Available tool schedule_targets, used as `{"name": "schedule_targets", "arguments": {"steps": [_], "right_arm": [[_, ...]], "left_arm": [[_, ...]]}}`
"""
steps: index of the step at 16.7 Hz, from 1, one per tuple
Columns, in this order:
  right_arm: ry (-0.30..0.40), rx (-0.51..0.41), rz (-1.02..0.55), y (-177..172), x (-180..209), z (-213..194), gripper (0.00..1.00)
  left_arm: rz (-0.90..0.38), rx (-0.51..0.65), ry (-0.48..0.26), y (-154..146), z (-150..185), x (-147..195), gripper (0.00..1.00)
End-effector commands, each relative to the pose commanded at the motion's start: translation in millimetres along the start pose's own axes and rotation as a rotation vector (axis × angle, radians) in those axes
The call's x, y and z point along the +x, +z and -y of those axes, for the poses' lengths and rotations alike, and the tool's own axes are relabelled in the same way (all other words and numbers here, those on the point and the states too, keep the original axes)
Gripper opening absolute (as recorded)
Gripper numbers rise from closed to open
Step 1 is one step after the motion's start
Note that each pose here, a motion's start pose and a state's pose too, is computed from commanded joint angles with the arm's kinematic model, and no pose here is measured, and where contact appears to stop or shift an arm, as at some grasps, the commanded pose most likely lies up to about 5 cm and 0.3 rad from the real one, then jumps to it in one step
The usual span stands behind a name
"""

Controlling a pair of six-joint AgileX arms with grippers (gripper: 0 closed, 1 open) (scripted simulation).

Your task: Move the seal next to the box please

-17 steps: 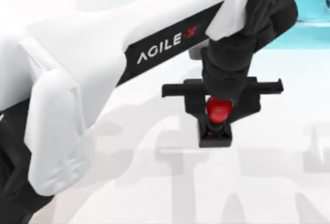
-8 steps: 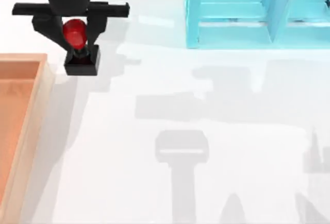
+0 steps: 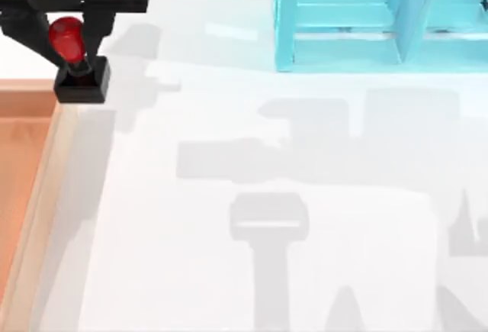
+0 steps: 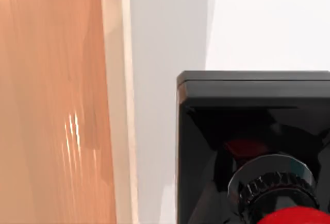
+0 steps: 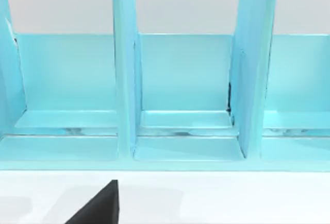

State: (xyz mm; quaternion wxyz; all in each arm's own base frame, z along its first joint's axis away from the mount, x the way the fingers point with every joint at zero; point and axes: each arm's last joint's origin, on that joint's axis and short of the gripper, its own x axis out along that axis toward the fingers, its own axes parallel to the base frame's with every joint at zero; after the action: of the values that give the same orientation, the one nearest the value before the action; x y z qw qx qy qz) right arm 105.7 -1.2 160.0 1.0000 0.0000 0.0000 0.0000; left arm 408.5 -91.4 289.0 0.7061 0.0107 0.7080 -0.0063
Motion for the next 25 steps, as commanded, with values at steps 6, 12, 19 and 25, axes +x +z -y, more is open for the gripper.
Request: {"name": "schedule_targets", "arguments": {"steps": [6,12,19,25], "right_arm": [[0.0,0.0,0.0,0.0,0.0,0.0,1.0],[0.0,0.0,0.0,0.0,0.0,0.0,1.0],[0.0,0.0,0.0,0.0,0.0,0.0,1.0],[0.0,0.0,0.0,0.0,0.0,0.0,1.0]], "left_arm": [[0.0,-0.002,-0.002,1.4,-0.4,30.5,0.0],[0.001,-0.004,-0.003,-0.9,-1.3,63.4,0.0],[0.001,-0.004,-0.003,-0.9,-1.3,63.4,0.3],[0.001,-0.004,-0.003,-0.9,-1.3,63.4,0.75]]}}
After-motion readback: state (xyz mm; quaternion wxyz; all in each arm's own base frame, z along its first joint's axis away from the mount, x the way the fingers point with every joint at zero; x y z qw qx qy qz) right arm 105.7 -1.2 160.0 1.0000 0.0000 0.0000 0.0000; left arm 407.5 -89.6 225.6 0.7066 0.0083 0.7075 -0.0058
